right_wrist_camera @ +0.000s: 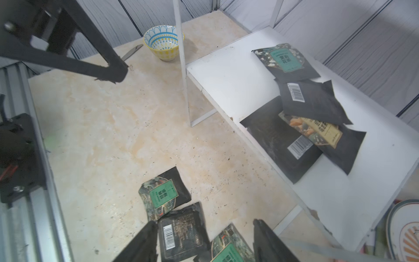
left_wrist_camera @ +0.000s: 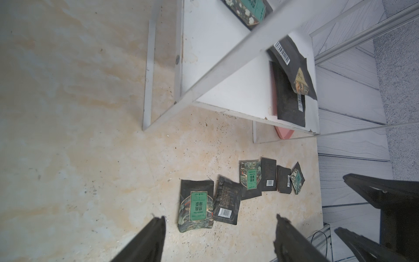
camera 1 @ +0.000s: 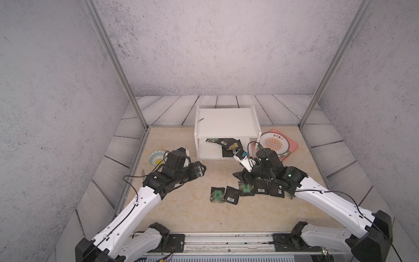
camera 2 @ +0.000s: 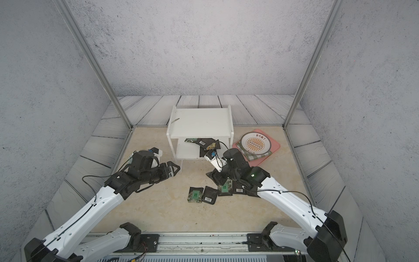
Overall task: Remove the tea bags from the shelf
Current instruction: Pick up the tea bag from the shelf.
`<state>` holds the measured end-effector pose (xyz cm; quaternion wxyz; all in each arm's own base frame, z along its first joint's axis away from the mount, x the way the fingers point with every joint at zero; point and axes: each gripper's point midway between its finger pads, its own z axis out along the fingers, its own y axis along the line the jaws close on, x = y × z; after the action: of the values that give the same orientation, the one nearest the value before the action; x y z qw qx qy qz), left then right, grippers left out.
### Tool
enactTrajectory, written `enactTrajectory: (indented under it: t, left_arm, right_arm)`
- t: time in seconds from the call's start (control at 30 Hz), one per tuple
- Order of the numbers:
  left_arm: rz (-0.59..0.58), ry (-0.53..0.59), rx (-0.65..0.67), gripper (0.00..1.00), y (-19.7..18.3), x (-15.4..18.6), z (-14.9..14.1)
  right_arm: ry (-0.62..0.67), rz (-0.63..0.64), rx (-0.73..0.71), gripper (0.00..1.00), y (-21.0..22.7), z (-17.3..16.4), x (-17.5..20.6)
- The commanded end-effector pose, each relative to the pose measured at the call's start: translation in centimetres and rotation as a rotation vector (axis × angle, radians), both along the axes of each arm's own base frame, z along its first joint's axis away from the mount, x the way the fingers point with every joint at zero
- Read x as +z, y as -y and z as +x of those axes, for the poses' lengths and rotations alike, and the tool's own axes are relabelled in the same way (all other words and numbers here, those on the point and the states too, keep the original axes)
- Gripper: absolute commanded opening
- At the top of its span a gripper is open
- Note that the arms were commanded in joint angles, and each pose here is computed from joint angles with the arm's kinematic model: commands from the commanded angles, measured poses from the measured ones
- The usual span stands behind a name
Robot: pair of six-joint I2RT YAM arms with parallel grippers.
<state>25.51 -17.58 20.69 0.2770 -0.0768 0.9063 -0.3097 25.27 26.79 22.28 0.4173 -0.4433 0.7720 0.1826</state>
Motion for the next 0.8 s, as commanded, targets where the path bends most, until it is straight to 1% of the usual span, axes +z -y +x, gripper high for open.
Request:
enactTrajectory:
  t: [0.0,0.1,0.3,0.37,0.53,0.77]
  left_arm:
    - [-0.019,-0.012,-0.009,0.80,-0.1,-0.3,-0.5]
    - [-0.027,-0.020,-0.007,0.79,-0.1,-0.8,-0.5]
    - [-0.035,-0.022,-0.011,0.79,0.1,-1.0,-0.1]
    - [-0.034,-0.023,-0.012,0.79,0.1,-1.1,-0.1]
    - [-0.040,-0.036,-0.013,0.79,0.2,-1.6,0.2]
    - [-0.049,-0.038,-0.014,0.78,0.2,-1.9,0.3]
  right_arm:
    - [0.165,-0.080,0.030,0.69,-0.7,2.5,-0.4]
    - [0.185,-0.160,0.092,0.68,-1.2,3.0,-2.1]
    - [0.344,-0.180,0.126,0.68,-2.1,4.7,-2.7]
    - [0.371,-0.206,0.137,0.68,-2.1,5.1,-3.6]
    - [0.391,-0.259,0.117,0.67,-2.2,6.6,-5.1]
    - [0.448,-0.249,0.064,0.66,-1.9,7.7,-4.4]
